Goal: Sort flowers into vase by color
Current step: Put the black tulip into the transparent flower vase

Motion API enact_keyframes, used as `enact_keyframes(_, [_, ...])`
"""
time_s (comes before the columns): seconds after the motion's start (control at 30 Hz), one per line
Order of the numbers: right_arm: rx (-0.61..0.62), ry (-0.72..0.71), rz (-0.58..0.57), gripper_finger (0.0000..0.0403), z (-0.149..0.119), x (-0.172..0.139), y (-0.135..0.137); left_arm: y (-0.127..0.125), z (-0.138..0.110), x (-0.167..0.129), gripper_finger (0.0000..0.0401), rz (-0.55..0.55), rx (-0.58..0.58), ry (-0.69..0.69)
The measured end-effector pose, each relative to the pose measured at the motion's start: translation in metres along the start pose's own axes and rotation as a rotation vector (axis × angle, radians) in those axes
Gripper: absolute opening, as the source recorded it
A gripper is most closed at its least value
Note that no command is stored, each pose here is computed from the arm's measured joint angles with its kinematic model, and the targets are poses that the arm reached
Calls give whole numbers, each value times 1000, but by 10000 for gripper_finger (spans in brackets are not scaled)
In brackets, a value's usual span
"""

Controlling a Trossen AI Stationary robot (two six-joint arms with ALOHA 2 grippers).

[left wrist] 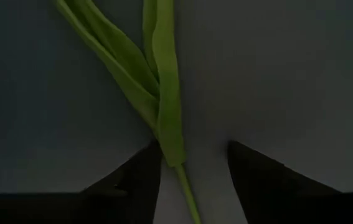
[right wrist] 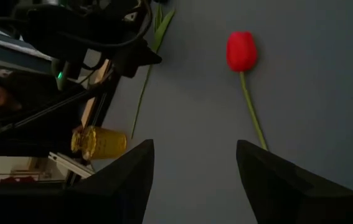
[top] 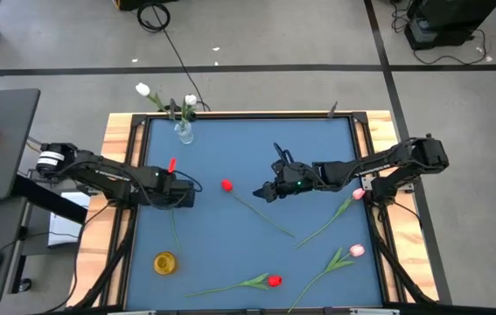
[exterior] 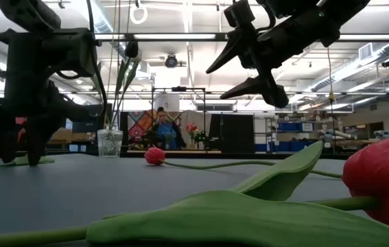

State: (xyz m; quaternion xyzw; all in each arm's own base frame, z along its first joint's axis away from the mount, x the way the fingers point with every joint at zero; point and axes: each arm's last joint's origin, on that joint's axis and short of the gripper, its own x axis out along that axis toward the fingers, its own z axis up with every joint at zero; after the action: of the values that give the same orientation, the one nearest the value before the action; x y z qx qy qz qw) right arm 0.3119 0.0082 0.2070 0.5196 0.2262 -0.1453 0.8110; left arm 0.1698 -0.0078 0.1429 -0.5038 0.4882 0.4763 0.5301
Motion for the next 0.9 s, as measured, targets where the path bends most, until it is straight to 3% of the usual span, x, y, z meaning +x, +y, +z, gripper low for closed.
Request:
enact_keyframes(0.3, [15, 18, 5, 228, 3, 0, -1, 2, 0, 2, 118, 1, 31, 7])
enact_keyframes(0.57, [23, 0, 11, 218, 7, 0, -2, -1, 0, 3, 14, -23, 73, -12])
enact_keyframes(0.63, [8, -17, 46, 218, 8, 0, 2, -3, 0, 0, 8, -44, 75, -16])
enact_keyframes(0.9, [-78, -109, 224, 219, 16, -3, 19, -49, -1, -53, 8, -416, 216, -227])
